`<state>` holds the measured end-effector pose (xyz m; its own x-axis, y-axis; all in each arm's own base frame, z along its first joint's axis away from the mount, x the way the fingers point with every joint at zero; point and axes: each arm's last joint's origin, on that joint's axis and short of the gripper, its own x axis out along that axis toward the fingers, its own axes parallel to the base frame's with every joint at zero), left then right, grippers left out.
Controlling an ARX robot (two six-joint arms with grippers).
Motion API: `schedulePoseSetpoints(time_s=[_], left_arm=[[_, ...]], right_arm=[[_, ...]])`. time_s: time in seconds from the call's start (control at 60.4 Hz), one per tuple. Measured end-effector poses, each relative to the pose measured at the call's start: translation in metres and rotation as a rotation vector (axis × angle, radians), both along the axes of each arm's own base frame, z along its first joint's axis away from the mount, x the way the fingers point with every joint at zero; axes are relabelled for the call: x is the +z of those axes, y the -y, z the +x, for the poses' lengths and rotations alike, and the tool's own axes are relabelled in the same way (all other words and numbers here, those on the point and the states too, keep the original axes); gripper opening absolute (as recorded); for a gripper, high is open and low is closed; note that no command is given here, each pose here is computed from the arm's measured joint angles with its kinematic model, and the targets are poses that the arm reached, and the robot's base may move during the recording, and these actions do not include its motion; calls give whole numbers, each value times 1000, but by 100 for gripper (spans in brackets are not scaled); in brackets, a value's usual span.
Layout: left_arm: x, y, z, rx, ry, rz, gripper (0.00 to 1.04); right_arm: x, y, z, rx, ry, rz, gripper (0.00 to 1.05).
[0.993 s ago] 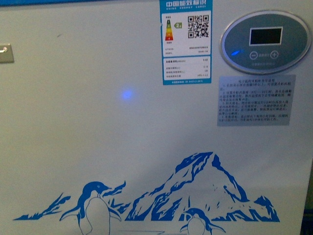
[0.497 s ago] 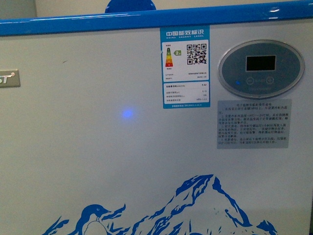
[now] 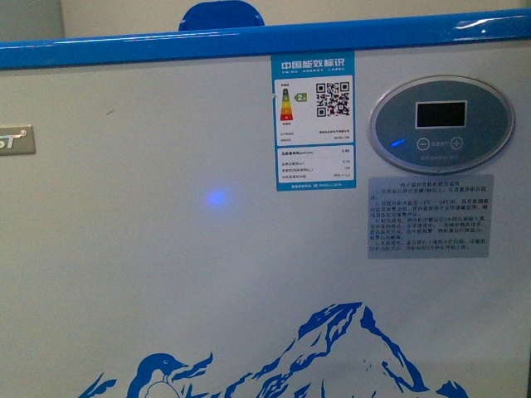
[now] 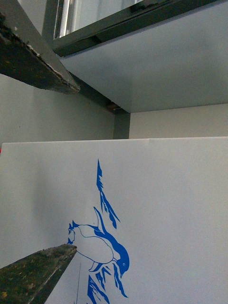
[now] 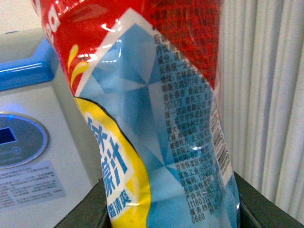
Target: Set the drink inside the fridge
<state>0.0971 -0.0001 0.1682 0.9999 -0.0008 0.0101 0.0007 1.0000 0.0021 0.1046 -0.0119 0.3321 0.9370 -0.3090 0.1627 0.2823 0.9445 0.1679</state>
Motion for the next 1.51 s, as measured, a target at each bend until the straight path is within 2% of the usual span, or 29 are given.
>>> schedulePoseSetpoints(time_s=[0.199, 0.48, 1.506], left_arm=[[0, 0, 0, 0, 0, 0, 97], [0, 0, 0, 0, 0, 0, 97], [0, 0, 0, 0, 0, 0, 97]], right_arm=[[-1, 9, -1, -40, -2, 17, 44], [-5, 0, -2, 52, 8, 35, 44], [-9, 0, -1, 51, -1, 45, 44]])
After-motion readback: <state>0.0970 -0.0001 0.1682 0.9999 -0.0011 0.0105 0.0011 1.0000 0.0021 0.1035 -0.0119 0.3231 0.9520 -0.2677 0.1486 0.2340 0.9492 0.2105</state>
